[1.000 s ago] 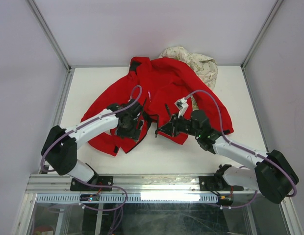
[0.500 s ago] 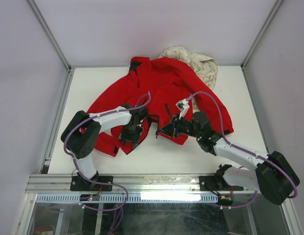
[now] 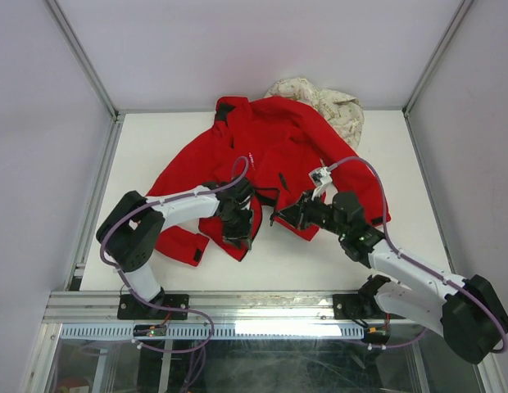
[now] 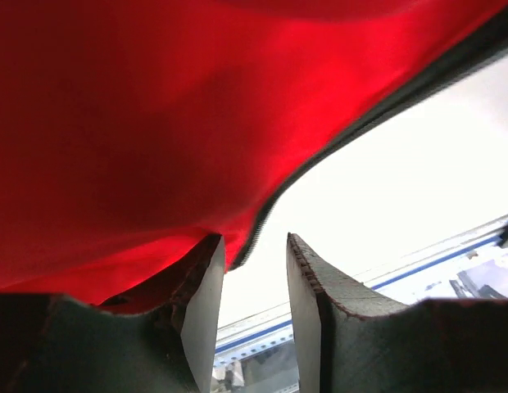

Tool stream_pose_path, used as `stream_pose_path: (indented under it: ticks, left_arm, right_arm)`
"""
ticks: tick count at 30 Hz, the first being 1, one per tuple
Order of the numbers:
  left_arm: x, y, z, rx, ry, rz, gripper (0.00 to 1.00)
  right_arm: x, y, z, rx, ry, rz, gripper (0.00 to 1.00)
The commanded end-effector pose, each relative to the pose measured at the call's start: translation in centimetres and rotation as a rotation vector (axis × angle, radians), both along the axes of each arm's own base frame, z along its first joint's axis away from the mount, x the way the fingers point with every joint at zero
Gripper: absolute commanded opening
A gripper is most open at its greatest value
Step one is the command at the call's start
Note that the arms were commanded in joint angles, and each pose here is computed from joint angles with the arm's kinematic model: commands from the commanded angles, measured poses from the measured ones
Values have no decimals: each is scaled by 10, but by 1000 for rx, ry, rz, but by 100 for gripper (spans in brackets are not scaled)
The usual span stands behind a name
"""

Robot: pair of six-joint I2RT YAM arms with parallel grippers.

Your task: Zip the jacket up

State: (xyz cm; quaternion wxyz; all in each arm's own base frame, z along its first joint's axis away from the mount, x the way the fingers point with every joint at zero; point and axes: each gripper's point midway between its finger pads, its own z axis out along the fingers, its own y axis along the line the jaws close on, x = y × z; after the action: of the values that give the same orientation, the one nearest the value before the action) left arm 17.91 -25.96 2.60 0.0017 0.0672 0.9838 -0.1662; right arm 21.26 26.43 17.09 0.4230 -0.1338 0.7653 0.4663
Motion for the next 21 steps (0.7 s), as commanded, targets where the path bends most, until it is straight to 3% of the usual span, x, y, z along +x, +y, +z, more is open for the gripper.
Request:
stream_pose_path:
  ticks: [1, 5, 10, 14, 21]
  left_arm:
    - [15, -35, 42, -147, -84, 36, 38]
    - [14, -14, 50, -16, -148, -2, 44]
    - [10, 16, 55, 165, -232, -161, 50]
    - [6, 34, 39, 266, -198, -273, 51]
    - [-2, 46, 12, 327, -141, -343, 50]
  right_arm:
    - [7, -7, 12, 12, -56, -44, 0]
    - [3, -7, 10, 15, -47, -36, 0]
    - [-1, -9, 8, 22, -36, -36, 0]
    - [-3, -9, 6, 28, -26, -31, 0]
    - [-5, -9, 6, 49, -17, -30, 0]
